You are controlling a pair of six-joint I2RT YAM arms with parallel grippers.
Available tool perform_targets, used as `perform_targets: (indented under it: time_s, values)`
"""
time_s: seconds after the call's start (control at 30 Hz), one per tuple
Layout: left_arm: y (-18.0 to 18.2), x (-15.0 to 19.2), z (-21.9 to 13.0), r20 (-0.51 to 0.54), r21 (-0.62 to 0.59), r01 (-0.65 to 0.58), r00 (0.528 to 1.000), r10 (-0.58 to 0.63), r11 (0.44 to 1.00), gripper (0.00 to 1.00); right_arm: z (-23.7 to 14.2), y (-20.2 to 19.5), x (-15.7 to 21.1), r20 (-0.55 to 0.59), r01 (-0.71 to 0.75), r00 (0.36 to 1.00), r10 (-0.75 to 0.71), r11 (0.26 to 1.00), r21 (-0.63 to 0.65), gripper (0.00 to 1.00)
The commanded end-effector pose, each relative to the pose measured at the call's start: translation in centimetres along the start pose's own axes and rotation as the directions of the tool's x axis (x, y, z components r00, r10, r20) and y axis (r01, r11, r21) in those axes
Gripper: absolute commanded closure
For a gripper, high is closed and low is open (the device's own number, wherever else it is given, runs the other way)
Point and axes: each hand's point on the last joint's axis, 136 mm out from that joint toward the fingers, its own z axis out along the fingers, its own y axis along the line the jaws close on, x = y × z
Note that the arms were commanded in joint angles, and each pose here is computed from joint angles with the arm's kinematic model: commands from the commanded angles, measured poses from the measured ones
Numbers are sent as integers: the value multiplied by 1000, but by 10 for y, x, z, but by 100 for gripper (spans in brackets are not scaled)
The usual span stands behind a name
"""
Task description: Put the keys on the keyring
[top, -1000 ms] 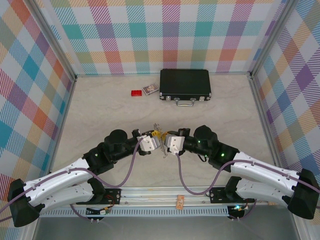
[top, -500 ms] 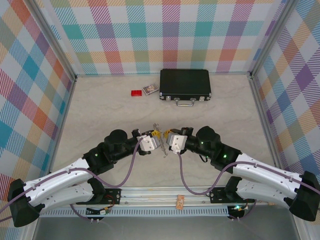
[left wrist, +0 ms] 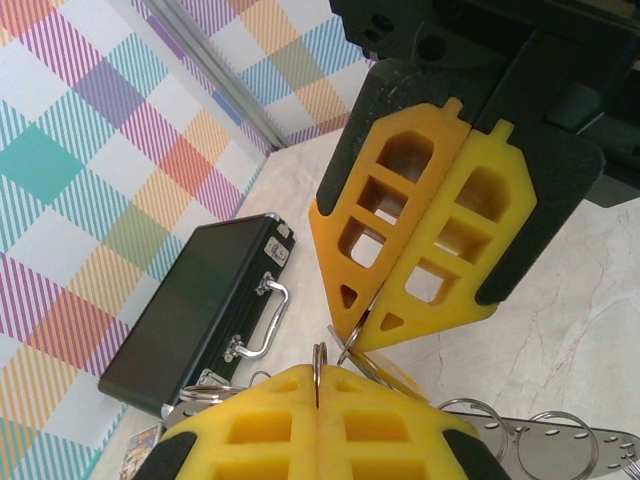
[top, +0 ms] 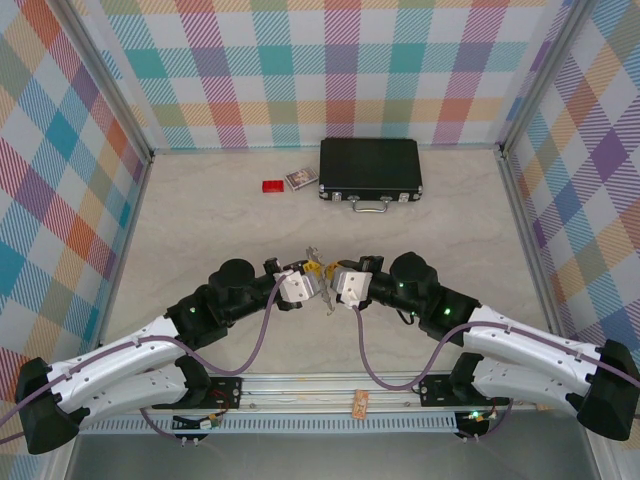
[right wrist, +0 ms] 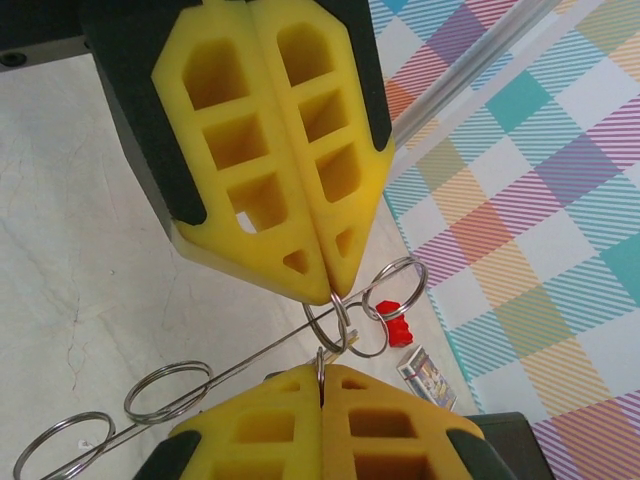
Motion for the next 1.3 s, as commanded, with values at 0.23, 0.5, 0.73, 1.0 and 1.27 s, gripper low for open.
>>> perform_targets:
  time_s: [0.23, 0.5, 0.73, 1.0, 1.27]
  values:
    - [9, -23, -3, 65, -18, 8, 998, -6, 1000, 100, -3, -15, -14, 49, -21, 999, 18, 998, 66, 100]
    - [9, -23, -3, 68, -19, 10, 998, -9, 1000, 100, -4, -16, -11, 32, -28, 999, 25, 997, 70, 100]
    - [10, -23, -5, 69, -25, 9, 998, -7, 1000, 100, -9, -13, -10, 29, -19, 999, 17, 998, 62, 100]
    - [3, -16, -2, 43, 6, -42, 998, 42, 999, 100, -18, -12, -8, 8, 51, 999, -51, 997, 57, 100]
    - [2, -16, -3, 48, 4, -80, 996, 80, 997, 100, -19, -3, -5, -1, 123, 992, -123, 992, 16, 100]
